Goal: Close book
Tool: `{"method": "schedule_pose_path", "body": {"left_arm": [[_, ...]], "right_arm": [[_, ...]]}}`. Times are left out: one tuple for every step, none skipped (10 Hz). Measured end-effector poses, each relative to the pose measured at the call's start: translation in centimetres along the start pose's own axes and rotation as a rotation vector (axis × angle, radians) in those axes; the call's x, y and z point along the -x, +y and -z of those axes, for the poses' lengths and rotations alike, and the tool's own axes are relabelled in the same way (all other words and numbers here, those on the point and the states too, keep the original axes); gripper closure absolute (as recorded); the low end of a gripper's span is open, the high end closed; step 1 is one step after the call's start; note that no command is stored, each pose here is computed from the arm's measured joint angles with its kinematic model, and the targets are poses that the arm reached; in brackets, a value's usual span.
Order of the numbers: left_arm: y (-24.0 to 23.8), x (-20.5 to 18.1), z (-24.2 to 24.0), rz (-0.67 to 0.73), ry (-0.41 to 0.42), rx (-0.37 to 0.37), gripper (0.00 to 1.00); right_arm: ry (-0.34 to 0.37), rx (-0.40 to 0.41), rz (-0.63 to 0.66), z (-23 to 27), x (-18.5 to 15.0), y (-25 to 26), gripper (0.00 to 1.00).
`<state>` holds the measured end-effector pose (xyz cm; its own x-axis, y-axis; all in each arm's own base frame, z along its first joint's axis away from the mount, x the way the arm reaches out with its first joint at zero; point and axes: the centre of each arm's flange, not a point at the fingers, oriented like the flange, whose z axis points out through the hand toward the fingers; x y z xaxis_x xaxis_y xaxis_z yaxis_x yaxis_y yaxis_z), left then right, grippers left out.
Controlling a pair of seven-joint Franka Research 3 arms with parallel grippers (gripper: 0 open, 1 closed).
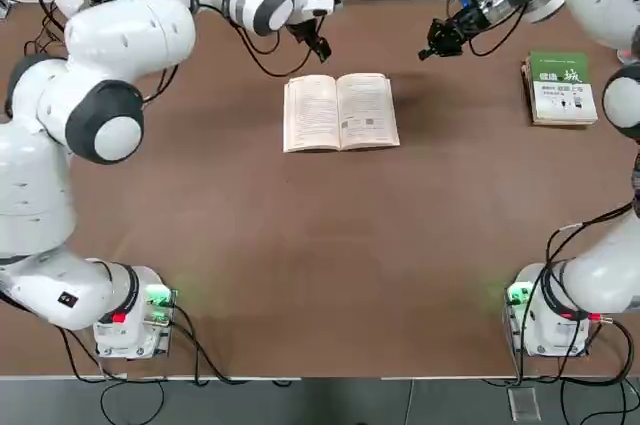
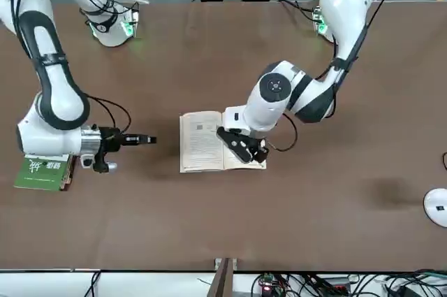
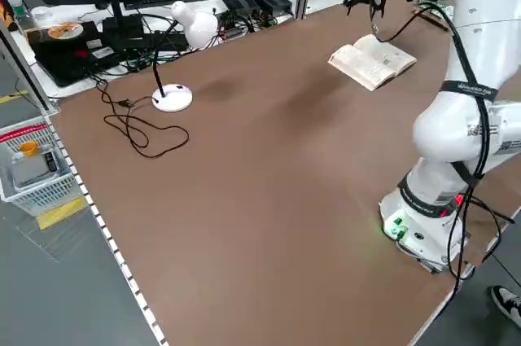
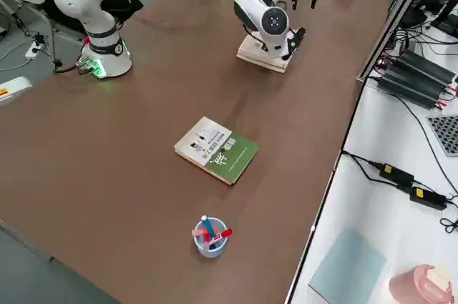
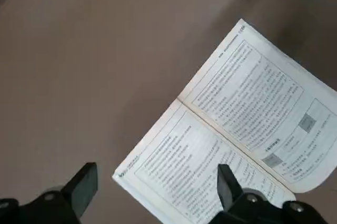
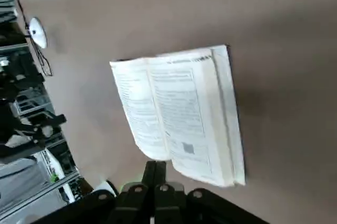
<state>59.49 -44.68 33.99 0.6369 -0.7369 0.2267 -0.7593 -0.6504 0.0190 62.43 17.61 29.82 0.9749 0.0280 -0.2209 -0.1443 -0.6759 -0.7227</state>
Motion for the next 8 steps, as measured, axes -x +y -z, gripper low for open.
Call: {"method": "schedule_pose_path", "body": {"left_arm": [[-0.1, 0.1, -0.5, -0.013, -0.001, 0.001, 0.0], [-0.3, 0.1, -0.7, -0.02, -0.001, 0.001, 0.0], [-0.4, 0.1, -0.8, -0.021, 0.0, 0.001, 0.0], [-0.4, 0.1, -0.7, -0.021, 0.0, 0.0, 0.0], [-0.4, 0.0, -0.7, -0.022, 0.002, 0.0, 0.0], [-0.5, 0.0, -0.6, -0.021, 0.004, -0.001, 0.0], [-0.5, 0.0, -0.5, -0.021, 0.005, -0.001, 0.0], [-0.5, 0.0, -0.5, -0.021, 0.005, -0.001, 0.0]], "right_arm": [[0.01, -0.003, 0.01, -1.2, -0.2, 0.4, 0.99], [0.02, -0.009, 0.019, -2.3, -0.4, 0.8, 0.99], [0.029, -0.01, 0.027, -3.2, -0.4, 1.2, 0.99], [0.035, -0.002, 0.032, -3.9, -0.3, 1.7, 0.99], [0.038, -0.002, 0.037, -4.4, -0.1, 2.2, 0.99], [0.044, -0.015, 0.043, -4.8, 0.1, 2.6, 0.99], [0.056, -0.036, 0.055, -5.1, 0.2, 3.0, 0.99], [0.072, -0.052, 0.069, -5.5, 0.4, 3.2, 0.99]]}}
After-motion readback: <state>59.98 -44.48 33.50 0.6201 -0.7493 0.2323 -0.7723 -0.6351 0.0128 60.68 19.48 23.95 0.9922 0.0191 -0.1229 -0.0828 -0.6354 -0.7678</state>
